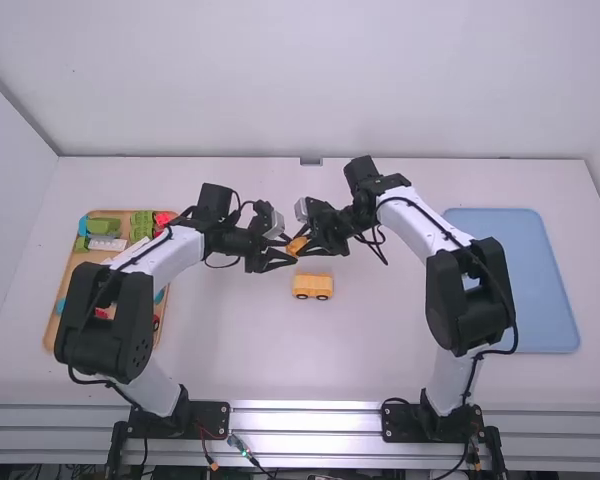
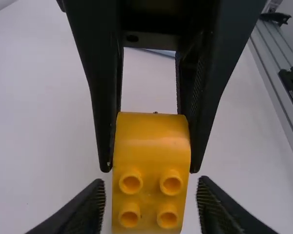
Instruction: Assemble lego blocks to make yellow taxi
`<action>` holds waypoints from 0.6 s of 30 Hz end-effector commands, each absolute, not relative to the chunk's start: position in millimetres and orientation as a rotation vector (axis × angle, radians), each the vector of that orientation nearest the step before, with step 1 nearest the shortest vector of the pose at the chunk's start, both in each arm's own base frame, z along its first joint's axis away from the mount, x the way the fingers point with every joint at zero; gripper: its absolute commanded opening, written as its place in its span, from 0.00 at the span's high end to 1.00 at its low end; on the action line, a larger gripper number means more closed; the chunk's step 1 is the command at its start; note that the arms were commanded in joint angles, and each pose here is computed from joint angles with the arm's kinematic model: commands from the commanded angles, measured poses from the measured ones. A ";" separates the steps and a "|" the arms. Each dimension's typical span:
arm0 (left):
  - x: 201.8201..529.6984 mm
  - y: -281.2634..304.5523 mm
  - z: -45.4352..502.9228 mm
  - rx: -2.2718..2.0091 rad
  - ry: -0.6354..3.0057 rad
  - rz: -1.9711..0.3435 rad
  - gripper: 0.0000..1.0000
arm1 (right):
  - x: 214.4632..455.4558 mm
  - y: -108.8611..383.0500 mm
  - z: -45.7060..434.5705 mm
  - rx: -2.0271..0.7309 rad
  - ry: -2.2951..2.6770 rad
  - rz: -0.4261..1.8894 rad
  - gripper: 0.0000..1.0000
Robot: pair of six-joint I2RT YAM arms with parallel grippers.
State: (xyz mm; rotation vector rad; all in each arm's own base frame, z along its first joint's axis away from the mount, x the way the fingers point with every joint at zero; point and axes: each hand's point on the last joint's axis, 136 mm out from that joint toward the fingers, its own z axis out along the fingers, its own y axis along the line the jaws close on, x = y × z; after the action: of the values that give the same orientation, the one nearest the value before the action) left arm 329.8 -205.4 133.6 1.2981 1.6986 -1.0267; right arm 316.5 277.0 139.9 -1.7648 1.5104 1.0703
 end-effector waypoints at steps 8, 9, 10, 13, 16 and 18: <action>328.4 -210.7 142.9 1.310 1.648 -1.060 0.71 | 322.6 278.8 144.3 -1.760 1.487 1.063 0.76; 328.5 -210.7 143.0 1.310 1.648 -1.060 0.72 | 322.5 278.8 144.4 -1.760 1.487 1.064 0.74; 328.5 -210.7 143.0 1.310 1.648 -1.060 0.75 | 322.5 278.8 144.4 -1.760 1.487 1.064 0.73; 327.6 -208.2 136.8 1.325 1.675 -1.033 0.77 | 323.0 279.2 144.9 -1.758 1.482 1.064 0.17; 329.2 -200.8 122.0 1.347 1.757 -0.959 0.79 | 323.2 278.8 144.8 -1.757 1.484 1.063 0.01; 330.8 -192.1 107.8 1.356 1.853 -0.887 0.83 | 325.6 275.6 144.8 -1.748 1.493 1.060 0.01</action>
State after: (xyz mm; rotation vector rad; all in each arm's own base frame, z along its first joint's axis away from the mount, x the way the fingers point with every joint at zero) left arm 322.9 -198.8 118.4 1.3154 1.7941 -1.0008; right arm 318.0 277.1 140.1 -1.7640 1.5042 1.0641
